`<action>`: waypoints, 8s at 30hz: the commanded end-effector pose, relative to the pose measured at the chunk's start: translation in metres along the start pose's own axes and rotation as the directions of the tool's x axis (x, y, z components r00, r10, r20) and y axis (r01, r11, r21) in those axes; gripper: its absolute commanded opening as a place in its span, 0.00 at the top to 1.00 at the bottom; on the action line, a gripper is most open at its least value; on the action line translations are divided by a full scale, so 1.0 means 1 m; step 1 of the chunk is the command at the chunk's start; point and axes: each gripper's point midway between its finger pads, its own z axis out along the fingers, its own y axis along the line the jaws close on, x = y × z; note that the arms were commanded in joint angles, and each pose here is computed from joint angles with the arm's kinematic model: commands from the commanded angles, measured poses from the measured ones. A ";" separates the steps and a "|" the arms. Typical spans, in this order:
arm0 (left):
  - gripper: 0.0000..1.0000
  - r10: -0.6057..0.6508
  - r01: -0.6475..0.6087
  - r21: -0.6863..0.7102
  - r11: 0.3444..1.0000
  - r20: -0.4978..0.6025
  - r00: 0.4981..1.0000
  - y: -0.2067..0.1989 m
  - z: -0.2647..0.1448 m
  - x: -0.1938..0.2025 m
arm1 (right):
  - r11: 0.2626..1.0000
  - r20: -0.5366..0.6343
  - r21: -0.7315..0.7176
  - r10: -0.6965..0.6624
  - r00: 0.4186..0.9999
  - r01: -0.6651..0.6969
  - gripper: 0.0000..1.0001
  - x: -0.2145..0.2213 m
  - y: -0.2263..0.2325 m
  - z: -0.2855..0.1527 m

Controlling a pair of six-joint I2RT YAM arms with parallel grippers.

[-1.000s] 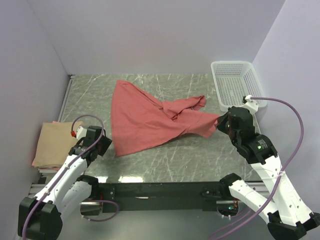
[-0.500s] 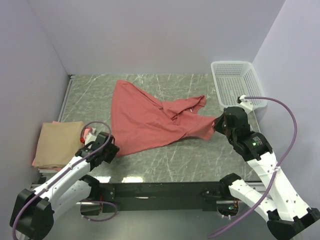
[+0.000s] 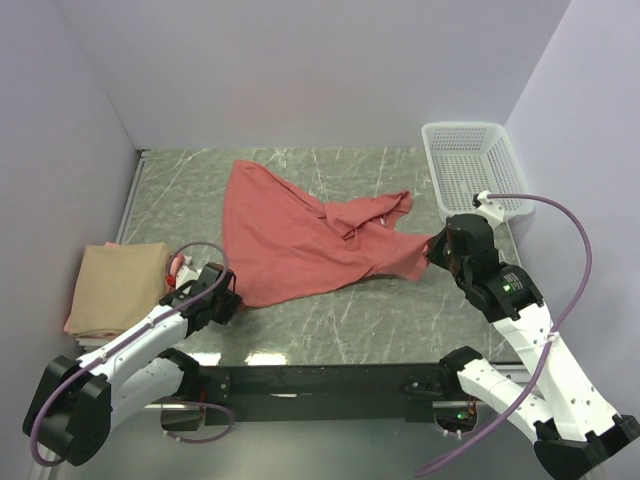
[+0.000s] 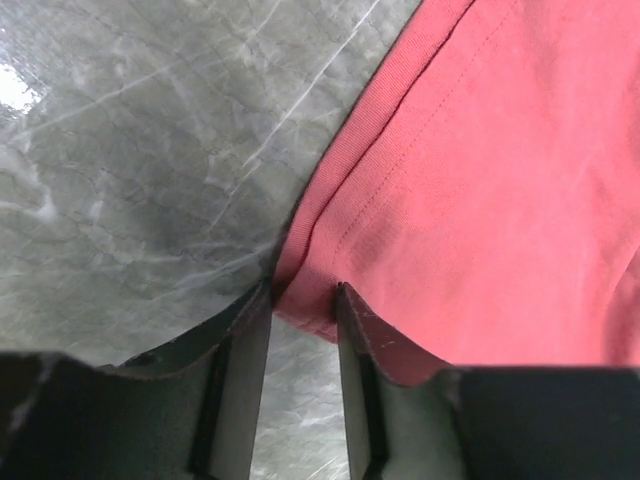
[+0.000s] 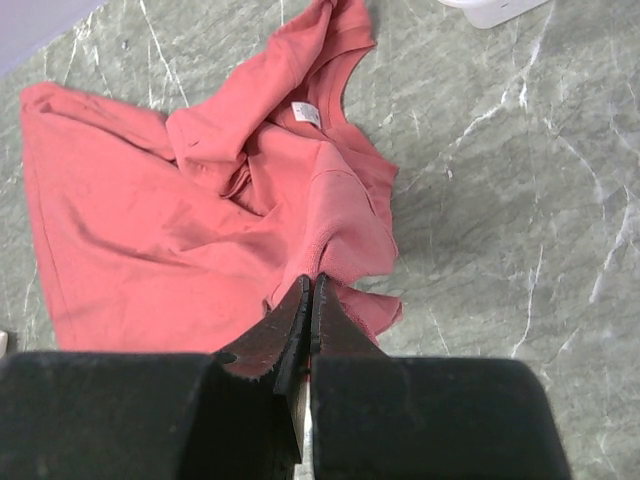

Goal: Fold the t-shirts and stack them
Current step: Flatten the tshirt out, then fold the tshirt

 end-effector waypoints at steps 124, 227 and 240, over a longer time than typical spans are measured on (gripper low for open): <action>1.00 -0.103 -0.008 0.283 0.959 0.374 0.922 -0.125 -0.107 -0.247 | 0.995 -0.188 -0.065 0.062 0.980 -0.075 1.00 0.090 0.029 0.050; 1.00 -0.121 0.083 0.301 0.950 0.110 0.987 -0.084 -0.001 -0.194 | 0.968 -0.208 0.134 0.236 0.949 -0.211 1.00 0.039 -0.070 0.124; 0.99 -0.117 0.102 0.243 0.965 0.048 0.992 -0.134 0.050 -0.205 | 0.957 -0.260 0.200 0.260 0.930 -0.212 0.99 0.047 -0.076 0.173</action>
